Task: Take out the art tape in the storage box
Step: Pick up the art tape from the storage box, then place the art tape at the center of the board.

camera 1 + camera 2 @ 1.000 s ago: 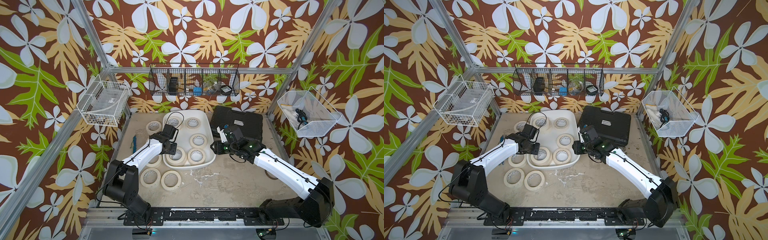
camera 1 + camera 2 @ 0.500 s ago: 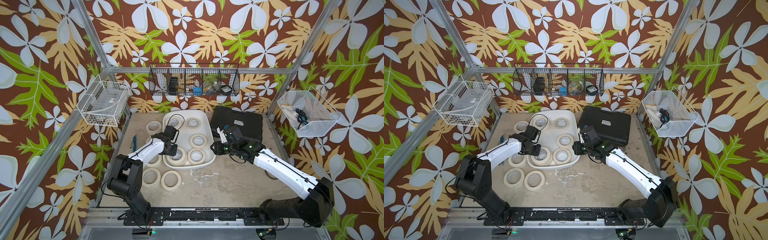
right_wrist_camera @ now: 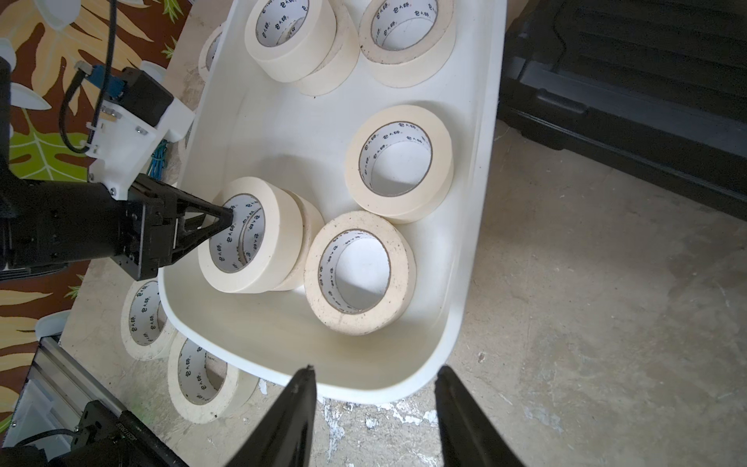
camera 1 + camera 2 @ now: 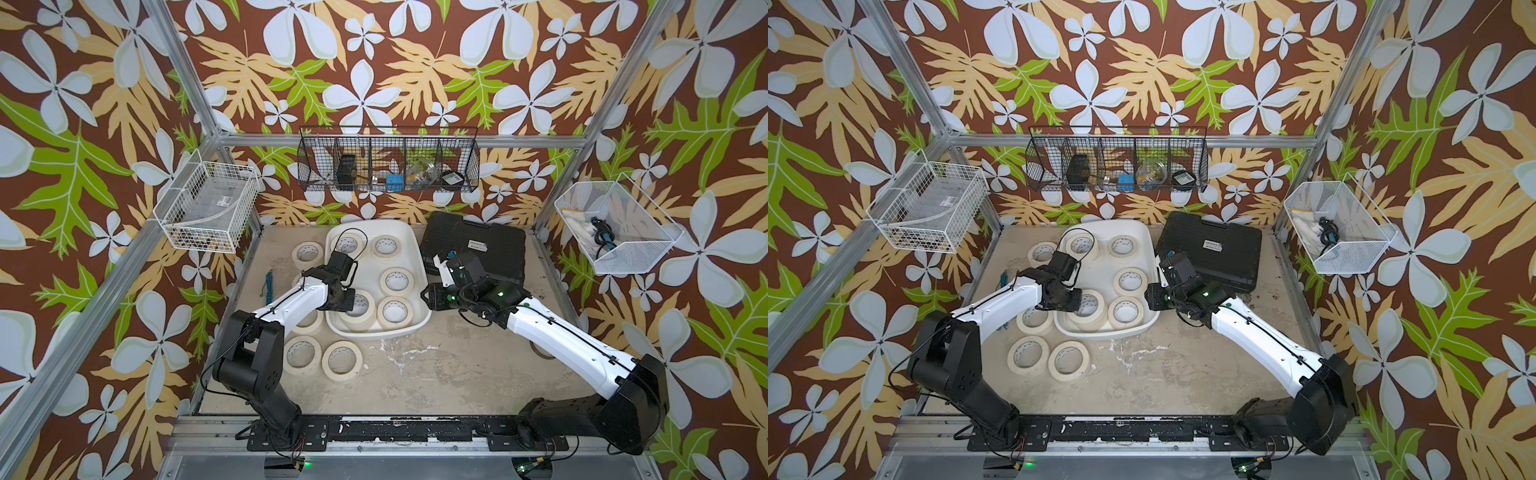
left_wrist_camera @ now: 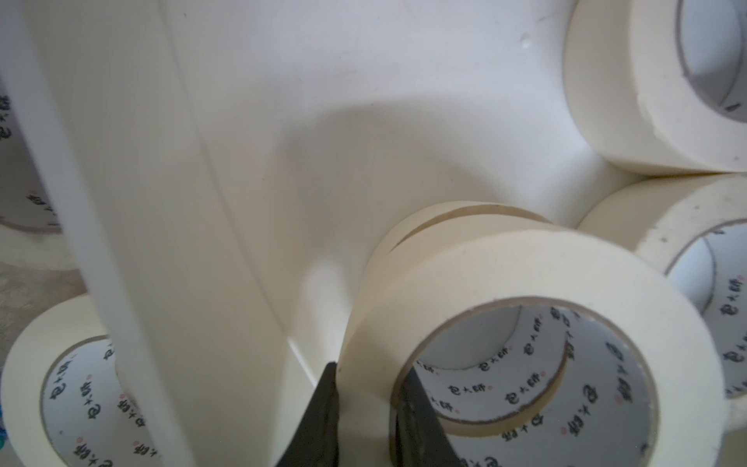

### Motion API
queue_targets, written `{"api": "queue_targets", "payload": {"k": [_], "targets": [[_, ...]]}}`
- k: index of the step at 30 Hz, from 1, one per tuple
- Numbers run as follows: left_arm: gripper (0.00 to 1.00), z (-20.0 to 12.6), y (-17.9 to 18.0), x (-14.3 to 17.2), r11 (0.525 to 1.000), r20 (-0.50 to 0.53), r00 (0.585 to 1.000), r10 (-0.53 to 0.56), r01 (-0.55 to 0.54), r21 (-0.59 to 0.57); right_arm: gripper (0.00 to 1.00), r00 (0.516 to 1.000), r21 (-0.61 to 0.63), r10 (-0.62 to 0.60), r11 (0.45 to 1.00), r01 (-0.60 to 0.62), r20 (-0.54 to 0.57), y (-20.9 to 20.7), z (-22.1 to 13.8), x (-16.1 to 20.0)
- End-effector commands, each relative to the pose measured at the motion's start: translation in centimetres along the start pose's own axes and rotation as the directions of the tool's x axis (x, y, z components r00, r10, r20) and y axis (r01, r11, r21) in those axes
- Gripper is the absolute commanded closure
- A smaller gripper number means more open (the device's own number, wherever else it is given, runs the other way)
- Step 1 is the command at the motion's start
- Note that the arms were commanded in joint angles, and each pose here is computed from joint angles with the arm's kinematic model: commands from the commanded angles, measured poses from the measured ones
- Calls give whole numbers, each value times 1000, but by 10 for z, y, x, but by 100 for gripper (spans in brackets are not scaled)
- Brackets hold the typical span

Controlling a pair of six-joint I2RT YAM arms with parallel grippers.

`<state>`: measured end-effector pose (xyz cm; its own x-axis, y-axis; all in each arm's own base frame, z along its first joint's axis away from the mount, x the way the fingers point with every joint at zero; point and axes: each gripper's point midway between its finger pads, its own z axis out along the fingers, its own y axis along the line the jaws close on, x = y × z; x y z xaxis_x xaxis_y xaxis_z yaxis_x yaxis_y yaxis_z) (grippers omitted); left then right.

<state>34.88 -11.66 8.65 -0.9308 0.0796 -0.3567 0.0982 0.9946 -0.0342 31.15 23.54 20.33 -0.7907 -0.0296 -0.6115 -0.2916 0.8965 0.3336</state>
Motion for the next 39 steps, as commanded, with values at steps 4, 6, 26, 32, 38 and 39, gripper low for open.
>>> {"api": "queue_targets", "payload": {"k": [4,6,26,32,38,39], "targets": [[86,-35,-12,-8,996,63,995,-73,69,63,49,1000,-22,9,1000,-8,14,5,0,-4],[86,-48,-14,-7,995,76,994,-81,76,61,49,1000,-23,11,1000,-10,14,5,1,-4],[89,-126,-102,52,976,117,992,48,-71,204,49,999,-10,27,1000,-27,26,4,3,-8],[89,-130,-120,79,970,117,990,80,-104,220,49,999,-4,27,1000,-27,27,2,3,-8],[89,-113,-128,110,976,100,990,97,-114,185,49,999,-2,25,1000,-25,29,2,2,-8],[89,-109,-129,117,977,93,991,98,-114,182,49,999,1,25,1000,-25,30,1,2,-8]]}}
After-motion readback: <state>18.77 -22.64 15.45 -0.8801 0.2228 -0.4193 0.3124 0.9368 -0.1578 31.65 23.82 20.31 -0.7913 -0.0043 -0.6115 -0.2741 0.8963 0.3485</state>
